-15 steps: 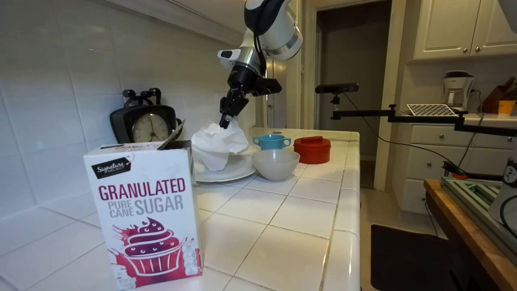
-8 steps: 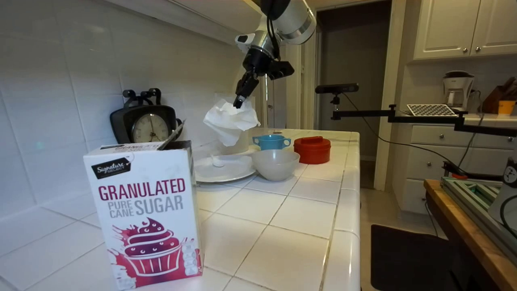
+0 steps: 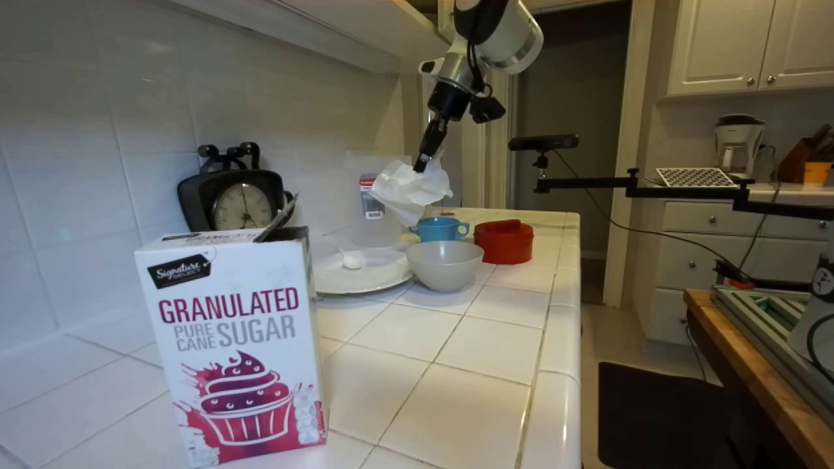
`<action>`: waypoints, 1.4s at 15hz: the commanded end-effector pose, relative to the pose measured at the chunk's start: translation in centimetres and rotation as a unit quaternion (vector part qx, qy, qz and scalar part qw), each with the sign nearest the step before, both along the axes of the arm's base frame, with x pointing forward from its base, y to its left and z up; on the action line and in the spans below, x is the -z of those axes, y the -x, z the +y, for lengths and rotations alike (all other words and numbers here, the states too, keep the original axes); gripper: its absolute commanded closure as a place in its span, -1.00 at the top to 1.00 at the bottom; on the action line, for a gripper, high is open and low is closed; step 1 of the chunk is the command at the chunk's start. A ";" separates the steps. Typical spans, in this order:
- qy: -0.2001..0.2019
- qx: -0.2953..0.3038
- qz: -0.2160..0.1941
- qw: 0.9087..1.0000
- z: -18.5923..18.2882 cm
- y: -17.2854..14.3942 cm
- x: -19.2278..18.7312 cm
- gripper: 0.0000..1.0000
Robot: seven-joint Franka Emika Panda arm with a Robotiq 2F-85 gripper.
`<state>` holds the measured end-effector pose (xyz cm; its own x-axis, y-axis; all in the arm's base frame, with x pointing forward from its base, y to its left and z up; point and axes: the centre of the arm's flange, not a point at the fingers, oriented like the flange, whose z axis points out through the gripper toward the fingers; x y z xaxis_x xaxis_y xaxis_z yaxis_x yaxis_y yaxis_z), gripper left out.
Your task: Use the napkin to wipe the white plate then place the napkin back
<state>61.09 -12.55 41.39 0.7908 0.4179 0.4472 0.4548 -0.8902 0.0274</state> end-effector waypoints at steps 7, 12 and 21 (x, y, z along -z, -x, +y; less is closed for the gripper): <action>0.063 0.206 0.005 0.976 -6.5 2.7 2.5 -1.00; 0.065 0.277 0.022 0.958 -8.7 2.6 4.3 -1.00; 0.057 0.306 0.067 0.948 -9.3 2.5 7.8 -1.00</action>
<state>57.90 -22.37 34.02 0.9395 -0.0933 0.3296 -0.1398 -0.9828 0.1204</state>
